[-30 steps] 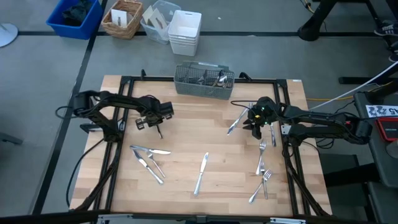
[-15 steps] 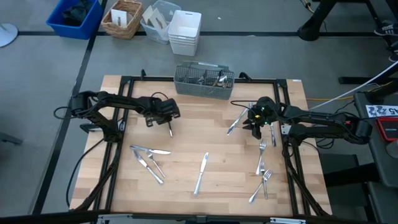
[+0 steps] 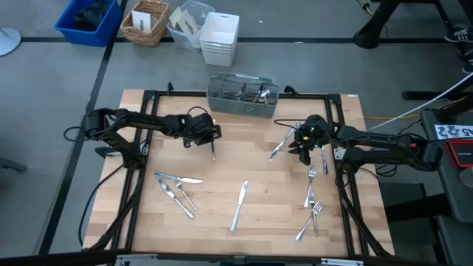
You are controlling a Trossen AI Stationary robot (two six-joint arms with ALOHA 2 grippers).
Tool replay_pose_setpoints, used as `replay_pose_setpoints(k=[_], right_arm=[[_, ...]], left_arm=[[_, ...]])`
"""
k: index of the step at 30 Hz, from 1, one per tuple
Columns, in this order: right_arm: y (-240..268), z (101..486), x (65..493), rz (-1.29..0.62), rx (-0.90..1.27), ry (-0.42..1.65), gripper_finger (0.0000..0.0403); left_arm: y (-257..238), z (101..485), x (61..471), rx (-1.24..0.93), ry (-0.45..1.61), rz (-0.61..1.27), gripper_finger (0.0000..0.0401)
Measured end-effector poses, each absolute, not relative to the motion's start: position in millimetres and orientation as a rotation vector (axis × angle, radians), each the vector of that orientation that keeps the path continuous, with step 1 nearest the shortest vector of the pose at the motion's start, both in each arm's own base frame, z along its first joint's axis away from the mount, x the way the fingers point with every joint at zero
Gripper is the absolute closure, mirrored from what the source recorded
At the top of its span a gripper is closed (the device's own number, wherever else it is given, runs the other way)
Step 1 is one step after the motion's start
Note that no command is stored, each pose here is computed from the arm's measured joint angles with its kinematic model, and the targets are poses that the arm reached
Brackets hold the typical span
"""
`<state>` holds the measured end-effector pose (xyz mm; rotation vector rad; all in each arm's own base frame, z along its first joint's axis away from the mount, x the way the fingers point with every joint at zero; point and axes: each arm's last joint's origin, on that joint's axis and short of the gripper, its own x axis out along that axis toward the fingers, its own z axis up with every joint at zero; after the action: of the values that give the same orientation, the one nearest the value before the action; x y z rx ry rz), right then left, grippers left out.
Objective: Sort silverware
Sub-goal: Put the table knife into the gray silverware organizer
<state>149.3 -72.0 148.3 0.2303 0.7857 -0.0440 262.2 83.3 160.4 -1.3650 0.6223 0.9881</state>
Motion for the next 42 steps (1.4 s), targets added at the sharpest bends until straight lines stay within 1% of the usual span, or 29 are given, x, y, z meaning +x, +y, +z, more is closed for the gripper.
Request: replay_pose_setpoints(k=[11,20,28,42], right_arm=[[-72,148,149,-0.044,0.231,0.786,0.0272],[-72,148,149,-0.044,0.230,0.786,0.0271],[-72,148,149,-0.044,0.230,0.786,0.0271],[-72,148,149,-0.044,0.230,0.786,0.0272]], left_arm=[[79,170,276,-1.311,0.518,0.852,0.0367],[77,173,280,-1.308,0.488,0.819,0.0365],[79,181,287,-1.293,0.390,0.741,0.0369],[84,202,300,-1.105,0.182,0.598,0.0364]])
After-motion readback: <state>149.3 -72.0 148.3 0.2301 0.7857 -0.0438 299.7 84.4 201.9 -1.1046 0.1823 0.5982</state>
